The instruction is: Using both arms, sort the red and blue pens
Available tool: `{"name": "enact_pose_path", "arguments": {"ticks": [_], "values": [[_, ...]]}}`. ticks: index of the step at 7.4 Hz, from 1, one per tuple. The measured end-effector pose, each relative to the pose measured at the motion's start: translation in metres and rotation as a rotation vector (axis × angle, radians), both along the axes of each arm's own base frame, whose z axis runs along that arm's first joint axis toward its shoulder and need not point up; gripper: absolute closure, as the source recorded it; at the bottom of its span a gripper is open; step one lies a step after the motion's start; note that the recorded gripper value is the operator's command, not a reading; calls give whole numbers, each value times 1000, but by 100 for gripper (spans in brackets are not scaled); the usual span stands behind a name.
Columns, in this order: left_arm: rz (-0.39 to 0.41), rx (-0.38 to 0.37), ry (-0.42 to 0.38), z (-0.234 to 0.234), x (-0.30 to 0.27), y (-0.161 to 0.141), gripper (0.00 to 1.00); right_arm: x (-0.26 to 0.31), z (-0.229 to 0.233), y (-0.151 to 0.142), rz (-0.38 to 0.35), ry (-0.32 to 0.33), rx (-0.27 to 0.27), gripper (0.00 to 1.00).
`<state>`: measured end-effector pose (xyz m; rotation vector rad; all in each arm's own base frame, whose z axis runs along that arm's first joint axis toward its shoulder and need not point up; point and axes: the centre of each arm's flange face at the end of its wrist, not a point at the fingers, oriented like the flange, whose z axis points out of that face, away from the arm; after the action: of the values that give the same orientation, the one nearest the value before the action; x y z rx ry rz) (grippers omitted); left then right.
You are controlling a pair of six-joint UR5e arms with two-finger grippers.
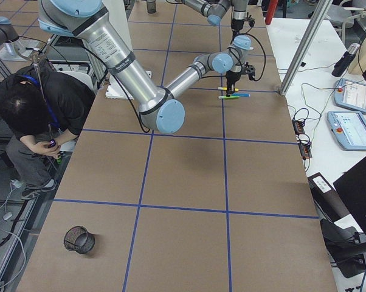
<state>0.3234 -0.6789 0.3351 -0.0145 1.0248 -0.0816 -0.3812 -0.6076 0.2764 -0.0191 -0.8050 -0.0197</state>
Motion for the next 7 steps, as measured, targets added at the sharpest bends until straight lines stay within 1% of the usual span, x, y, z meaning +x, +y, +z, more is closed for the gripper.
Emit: {"name": "enact_pose_path", "arguments": {"ticks": [1, 2, 3, 5, 6, 7], "values": [[-34, -50, -4, 39, -42, 2, 100, 29, 29, 17, 16, 18, -38, 100], [-76, -91, -15, 75, -82, 6, 100, 58, 54, 30, 41, 61, -100, 100], [-113, -124, -25, 113, -123, 17, 100, 92, 73, 37, 76, 108, -164, 100], [-147, -177, -17, 175, -194, 56, 100, 157, 101, 62, 140, 143, -218, 100], [-167, -215, -2, 200, -225, 77, 100, 188, 118, 82, 168, 150, -247, 100], [-185, -257, 1, 227, -248, 105, 100, 217, 133, 111, 187, 148, -269, 100]]}}
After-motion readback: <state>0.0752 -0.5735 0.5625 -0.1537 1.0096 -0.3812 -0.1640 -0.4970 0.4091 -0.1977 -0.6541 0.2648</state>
